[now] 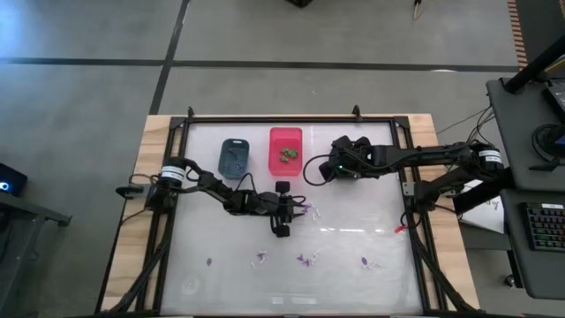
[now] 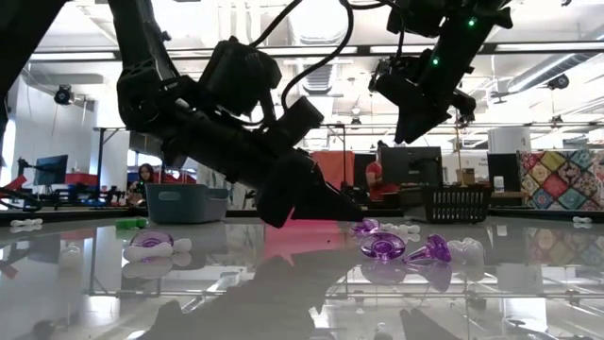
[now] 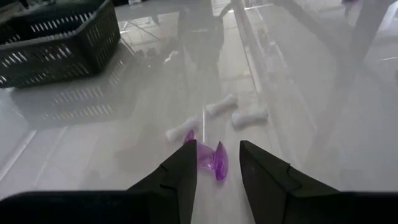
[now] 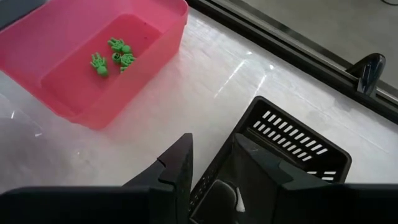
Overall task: Sort Halloween decoration
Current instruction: Put the purple witch hat toy into the blue bin, then put the white bone toy into the black bin
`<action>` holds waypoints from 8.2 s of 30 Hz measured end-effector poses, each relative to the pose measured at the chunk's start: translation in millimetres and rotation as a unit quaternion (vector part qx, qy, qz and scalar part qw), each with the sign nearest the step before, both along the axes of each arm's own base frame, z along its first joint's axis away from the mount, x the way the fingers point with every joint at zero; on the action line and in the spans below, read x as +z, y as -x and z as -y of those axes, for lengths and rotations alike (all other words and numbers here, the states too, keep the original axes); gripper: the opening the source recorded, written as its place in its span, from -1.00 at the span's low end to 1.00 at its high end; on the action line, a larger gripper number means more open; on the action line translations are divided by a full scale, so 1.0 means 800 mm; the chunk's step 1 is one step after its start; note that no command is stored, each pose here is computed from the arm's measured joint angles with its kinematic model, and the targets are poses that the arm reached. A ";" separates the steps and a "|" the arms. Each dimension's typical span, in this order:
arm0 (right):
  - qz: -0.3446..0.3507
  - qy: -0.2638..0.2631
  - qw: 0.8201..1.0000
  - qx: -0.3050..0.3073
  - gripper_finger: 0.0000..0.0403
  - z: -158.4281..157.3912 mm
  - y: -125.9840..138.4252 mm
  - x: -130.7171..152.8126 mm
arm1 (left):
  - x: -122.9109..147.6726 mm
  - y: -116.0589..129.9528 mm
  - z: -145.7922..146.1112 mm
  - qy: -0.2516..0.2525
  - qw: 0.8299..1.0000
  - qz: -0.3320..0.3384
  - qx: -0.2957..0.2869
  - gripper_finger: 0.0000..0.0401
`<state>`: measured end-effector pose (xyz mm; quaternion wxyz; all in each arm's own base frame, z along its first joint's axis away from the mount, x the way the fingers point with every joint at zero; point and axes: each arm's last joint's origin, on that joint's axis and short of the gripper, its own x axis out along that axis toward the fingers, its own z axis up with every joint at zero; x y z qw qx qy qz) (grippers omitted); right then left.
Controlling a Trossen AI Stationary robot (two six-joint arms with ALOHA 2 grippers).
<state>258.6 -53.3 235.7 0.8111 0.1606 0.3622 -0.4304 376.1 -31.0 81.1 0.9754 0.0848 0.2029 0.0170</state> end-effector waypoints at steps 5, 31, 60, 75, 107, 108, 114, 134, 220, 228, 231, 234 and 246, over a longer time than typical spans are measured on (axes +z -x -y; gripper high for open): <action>-0.001 0.000 1.000 0.001 -0.47 -0.001 0.000 -0.001 | -0.013 -0.006 0.001 0.006 1.000 -0.002 0.002 -0.49; -0.003 -0.002 1.000 0.003 -0.50 -0.002 0.001 -0.002 | 0.006 0.015 -0.001 0.002 1.000 -0.019 0.003 -1.00; 0.008 -0.005 1.000 0.008 -0.56 -0.006 -0.002 -0.002 | 0.145 0.235 -0.109 0.020 0.911 -0.149 0.385 -1.00; 0.027 -0.084 0.994 0.059 -0.57 -0.011 -0.007 0.002 | 0.142 0.234 -0.115 0.020 0.906 -0.153 0.394 -0.72; -0.065 -0.428 0.897 0.086 -0.59 -0.178 -0.003 -0.026 | 0.196 0.205 -0.117 -0.061 0.956 0.038 0.284 -0.56; -0.072 -0.438 0.893 0.079 -0.59 -0.184 -0.003 -0.028 | 0.198 0.205 -0.118 -0.066 0.956 0.041 0.282 -0.56; -0.100 -0.483 0.870 0.030 -0.59 -0.221 0.007 -0.033 | 0.219 0.200 -0.119 -0.085 0.956 0.059 0.276 -0.56; -0.211 -0.439 0.873 -0.004 -0.59 -0.264 0.061 -0.039 | 0.246 0.195 -0.120 -0.130 0.953 0.072 0.263 -0.56; 0.057 0.072 0.970 0.225 -0.96 -0.237 0.026 0.052 | 0.242 0.192 -0.115 -0.059 0.973 0.084 0.205 -0.56; 0.027 0.085 0.993 0.075 -0.96 -0.131 0.005 0.029 | 0.241 0.192 -0.114 -0.044 0.976 0.087 0.197 -0.56; 0.006 0.088 0.996 0.008 -0.96 -0.087 0.002 0.017 | 0.241 0.192 -0.114 -0.042 0.976 0.084 0.197 -0.56; -0.030 0.089 0.995 -0.043 -0.96 -0.047 0.004 0.008 | 0.239 0.192 -0.114 -0.038 0.976 0.080 0.198 -0.56; -0.092 -0.040 0.990 -0.096 -0.96 0.051 0.015 -0.017 | 0.229 0.194 -0.111 -0.005 0.978 0.044 0.204 -0.56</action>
